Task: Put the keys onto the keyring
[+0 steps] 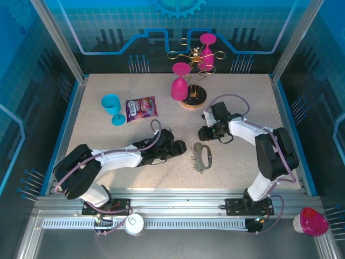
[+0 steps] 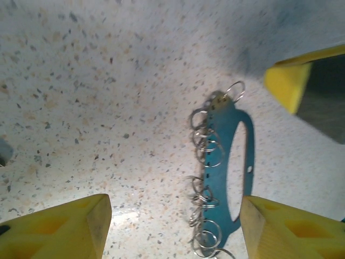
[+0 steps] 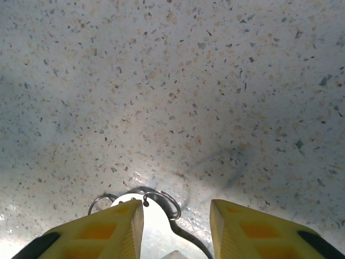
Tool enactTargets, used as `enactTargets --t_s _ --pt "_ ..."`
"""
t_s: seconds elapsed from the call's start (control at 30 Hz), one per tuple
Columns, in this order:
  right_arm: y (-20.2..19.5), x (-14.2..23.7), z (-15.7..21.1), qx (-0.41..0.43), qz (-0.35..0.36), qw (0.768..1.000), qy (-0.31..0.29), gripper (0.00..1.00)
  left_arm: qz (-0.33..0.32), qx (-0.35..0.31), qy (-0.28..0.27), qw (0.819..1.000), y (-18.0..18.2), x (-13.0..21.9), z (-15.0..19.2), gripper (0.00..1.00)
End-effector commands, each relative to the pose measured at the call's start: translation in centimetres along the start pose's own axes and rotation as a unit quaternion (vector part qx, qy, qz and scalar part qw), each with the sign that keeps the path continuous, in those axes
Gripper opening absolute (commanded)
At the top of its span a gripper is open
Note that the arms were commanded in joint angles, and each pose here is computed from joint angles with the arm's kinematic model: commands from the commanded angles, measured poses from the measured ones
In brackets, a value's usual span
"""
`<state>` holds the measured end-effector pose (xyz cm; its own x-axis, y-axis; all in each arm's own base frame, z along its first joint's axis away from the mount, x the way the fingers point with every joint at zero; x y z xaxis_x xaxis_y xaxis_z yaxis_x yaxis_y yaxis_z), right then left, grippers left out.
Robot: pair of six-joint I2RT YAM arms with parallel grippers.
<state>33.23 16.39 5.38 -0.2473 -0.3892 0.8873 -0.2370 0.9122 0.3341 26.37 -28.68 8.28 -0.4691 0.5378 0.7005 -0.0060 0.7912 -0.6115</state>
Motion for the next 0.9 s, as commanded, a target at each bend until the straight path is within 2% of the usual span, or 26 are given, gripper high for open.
enactTargets --t_s 0.0,0.3,0.6,0.87 --pt "-0.2 -0.3 0.2 0.01 0.005 1.0 0.024 0.38 -0.008 0.004 -0.019 1.0 0.6 1.0 -0.2 0.64" --pt "0.0 -2.0 0.9 0.014 0.002 0.998 0.056 0.38 -0.009 0.01 -0.041 0.999 1.4 2.2 -0.4 0.63" --pt "1.4 -2.7 1.3 0.027 -0.022 0.997 0.072 0.33 -0.013 0.01 -0.055 0.998 1.9 3.0 -0.6 0.61" --pt "2.5 -2.3 2.0 0.029 -0.056 0.995 0.083 0.37 -0.014 0.01 -0.056 0.998 2.1 3.2 -0.5 0.6"
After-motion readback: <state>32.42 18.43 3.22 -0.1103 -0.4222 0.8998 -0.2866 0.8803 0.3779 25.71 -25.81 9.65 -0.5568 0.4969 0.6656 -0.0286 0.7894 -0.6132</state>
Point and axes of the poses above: each hand's point on the last joint's axis, 136 mm out from that joint toward the fingers, its own x axis back along the fingers, its own y axis along the line the jaws close on, z = x × y, the point moved 1 cm from there along x, back along the fingers, and after that the axes turned 5 degrees about -x, right-handed, at the moved point
